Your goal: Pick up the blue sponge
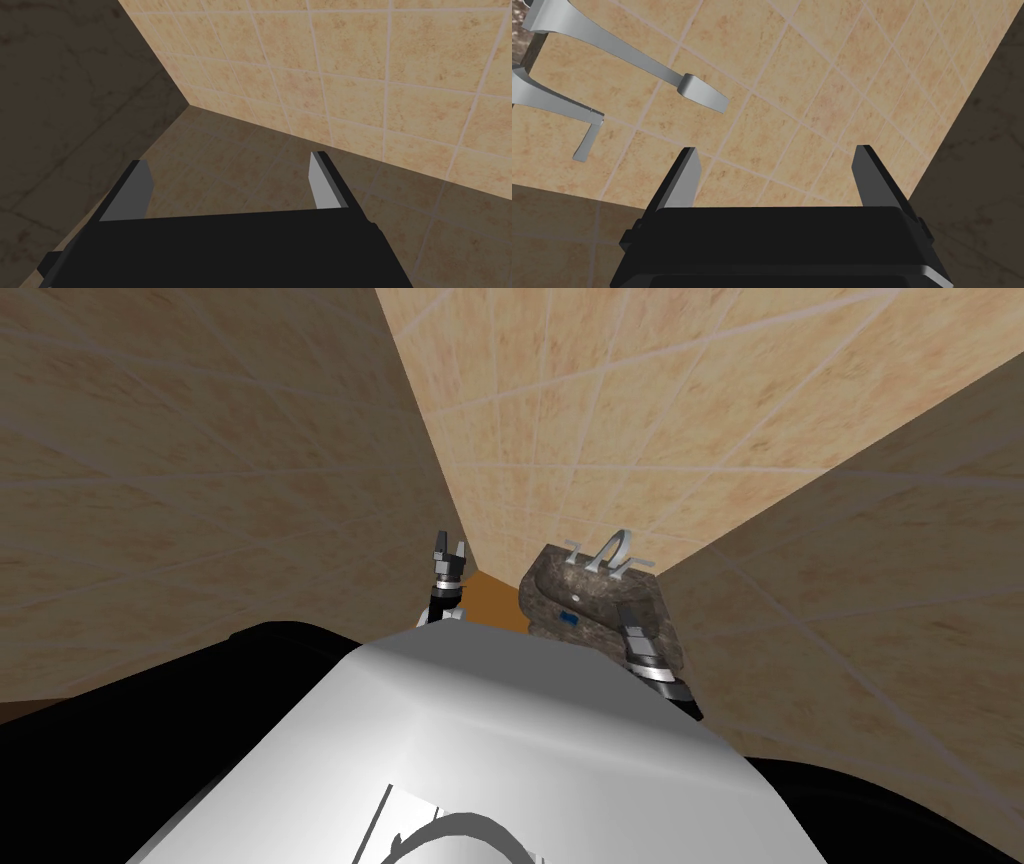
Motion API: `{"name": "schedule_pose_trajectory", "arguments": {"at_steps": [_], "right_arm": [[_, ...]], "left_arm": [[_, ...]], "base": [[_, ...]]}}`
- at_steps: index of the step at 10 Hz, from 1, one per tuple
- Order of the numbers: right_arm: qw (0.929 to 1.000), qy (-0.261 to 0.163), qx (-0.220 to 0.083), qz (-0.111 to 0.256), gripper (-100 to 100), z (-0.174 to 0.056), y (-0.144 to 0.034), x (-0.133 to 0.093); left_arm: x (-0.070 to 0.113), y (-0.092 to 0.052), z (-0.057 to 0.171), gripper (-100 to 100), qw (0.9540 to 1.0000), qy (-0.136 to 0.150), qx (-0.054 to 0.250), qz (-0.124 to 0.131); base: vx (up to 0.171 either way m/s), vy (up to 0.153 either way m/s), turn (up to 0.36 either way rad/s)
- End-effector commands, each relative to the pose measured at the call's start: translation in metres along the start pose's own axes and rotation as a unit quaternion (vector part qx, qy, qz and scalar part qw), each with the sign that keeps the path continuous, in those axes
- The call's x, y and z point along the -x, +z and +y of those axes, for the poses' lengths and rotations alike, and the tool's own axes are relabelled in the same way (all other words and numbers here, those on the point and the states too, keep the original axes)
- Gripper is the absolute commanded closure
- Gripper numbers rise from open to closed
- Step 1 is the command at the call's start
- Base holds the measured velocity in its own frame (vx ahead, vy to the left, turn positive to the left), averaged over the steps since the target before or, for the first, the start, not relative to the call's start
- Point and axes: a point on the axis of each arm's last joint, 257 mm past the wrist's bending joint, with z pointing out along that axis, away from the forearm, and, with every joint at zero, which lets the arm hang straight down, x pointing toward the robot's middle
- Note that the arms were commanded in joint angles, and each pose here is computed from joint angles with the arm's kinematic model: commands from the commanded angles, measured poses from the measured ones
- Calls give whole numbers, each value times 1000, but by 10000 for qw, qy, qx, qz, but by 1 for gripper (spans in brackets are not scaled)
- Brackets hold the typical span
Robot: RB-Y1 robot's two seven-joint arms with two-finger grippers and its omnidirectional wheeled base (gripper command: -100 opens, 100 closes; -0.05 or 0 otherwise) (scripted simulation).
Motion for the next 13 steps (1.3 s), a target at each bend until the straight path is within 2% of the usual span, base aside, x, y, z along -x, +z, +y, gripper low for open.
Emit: {"name": "schedule_pose_trajectory", "arguments": {"at_steps": [1, 2, 4, 5, 6, 7, 8, 9, 11, 12, 13], "right_arm": [[9979, -439, -275, 383, -100, -17, -13, -1], [9974, -501, -270, 445, -100, -18, -13, -3], [9872, -1090, -611, 995, -100, -41, -35, -1], [9855, -1173, -613, 1066, -100, -42, -36, -4], [9762, -1488, -773, 1372, -100, -53, -48, -2], [9753, -1524, -775, 1400, -100, -54, -49, -3], [9631, -1848, -925, 1722, -100, -66, -61, 0], [9621, -1878, -926, 1745, -100, -66, -62, -1], [9343, -2438, -1178, 2317, -100, -87, -86, 7], [9271, -2575, -1175, 2458, -100, -89, -89, 6], [9089, -2863, -1252, 2761, -100, -98, -100, 12]], "left_arm": [[0, 0, 0, 0, 10000, 0, 0, 0], [0, 0, 0, 0, 10000, 0, 0, 0], [0, 0, 0, 0, 10000, 0, 0, 0], [0, 0, 0, 0, 10000, 0, 0, 0], [0, 0, 0, 0, 10000, 0, 0, 0], [0, 0, 0, 0, 10000, 0, 0, 0], [0, 0, 0, 0, 10000, 0, 0, 0], [0, 0, 0, 0, 10000, 0, 0, 0], [0, 0, 0, 0, 10000, 0, 0, 0], [0, 0, 0, 0, 10000, 0, 0, 0], [0, 0, 0, 0, 10000, 0, 0, 0]], "base": [[14, 81, -11], [-2, 55, -7], [0, 66, -6], [9, 61, -10], [2, 65, -4], [1, 55, -6], [7, 67, -3], [7, 52, -8], [17, 73, -7], [13, 64, -6], [15, 79, 2]]}}
